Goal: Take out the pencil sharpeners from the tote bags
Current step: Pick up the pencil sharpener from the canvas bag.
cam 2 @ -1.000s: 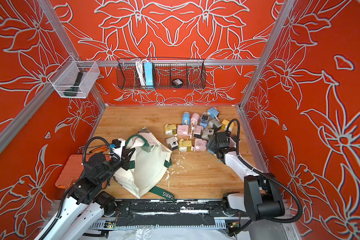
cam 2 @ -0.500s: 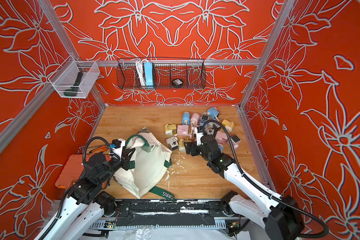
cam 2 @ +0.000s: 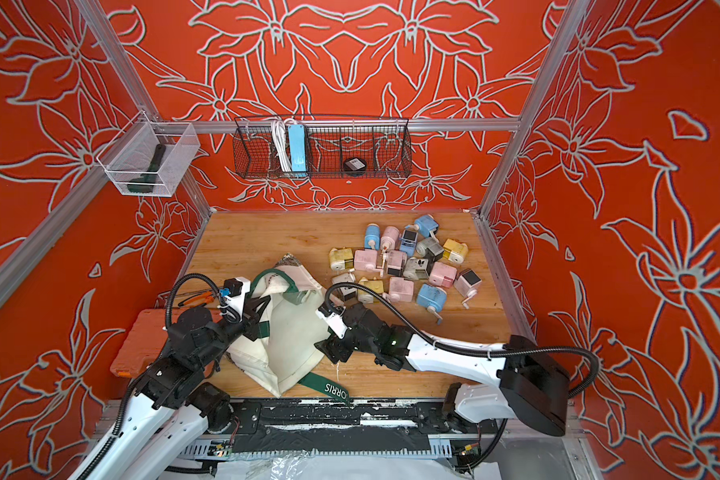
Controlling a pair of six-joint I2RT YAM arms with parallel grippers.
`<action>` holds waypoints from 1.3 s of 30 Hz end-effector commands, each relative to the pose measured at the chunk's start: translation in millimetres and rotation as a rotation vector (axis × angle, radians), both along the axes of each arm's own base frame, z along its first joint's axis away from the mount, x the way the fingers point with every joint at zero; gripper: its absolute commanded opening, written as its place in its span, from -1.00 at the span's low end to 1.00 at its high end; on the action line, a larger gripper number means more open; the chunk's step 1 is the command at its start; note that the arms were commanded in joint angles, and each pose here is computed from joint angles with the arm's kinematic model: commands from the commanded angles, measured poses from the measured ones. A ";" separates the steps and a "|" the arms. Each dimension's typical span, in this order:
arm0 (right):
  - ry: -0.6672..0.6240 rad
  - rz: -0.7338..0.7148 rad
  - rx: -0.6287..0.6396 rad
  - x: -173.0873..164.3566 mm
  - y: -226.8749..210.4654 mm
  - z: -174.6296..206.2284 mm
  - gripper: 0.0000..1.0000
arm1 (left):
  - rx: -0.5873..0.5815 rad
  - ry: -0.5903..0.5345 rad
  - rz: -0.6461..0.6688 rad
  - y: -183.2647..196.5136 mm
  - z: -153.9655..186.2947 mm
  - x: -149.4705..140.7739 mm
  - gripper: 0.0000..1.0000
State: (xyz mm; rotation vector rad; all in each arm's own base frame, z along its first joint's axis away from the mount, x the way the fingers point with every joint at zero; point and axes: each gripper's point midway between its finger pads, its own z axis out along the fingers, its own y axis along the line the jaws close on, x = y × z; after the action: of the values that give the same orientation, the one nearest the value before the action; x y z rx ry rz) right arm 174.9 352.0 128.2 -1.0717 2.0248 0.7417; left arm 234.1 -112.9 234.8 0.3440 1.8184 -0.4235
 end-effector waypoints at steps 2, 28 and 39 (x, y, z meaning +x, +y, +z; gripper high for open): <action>-0.071 0.059 0.006 0.4 30.0 4.6 0.53 | -0.015 -0.016 0.009 1.1 2.7 -1.2 -1.00; -0.139 0.047 0.040 41.3 92.4 -35.6 0.62 | -0.021 -0.060 -0.069 -7.6 12.7 -13.1 -1.00; -0.180 0.258 0.243 7.2 116.9 -25.2 0.88 | -0.018 -0.112 -0.144 -17.5 25.7 -19.8 -1.00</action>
State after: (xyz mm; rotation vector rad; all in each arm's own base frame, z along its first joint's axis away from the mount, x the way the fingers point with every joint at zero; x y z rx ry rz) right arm 193.4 459.8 94.2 -1.1974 1.7421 0.8792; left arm 220.3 -121.8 238.6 0.4246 1.7819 -0.4746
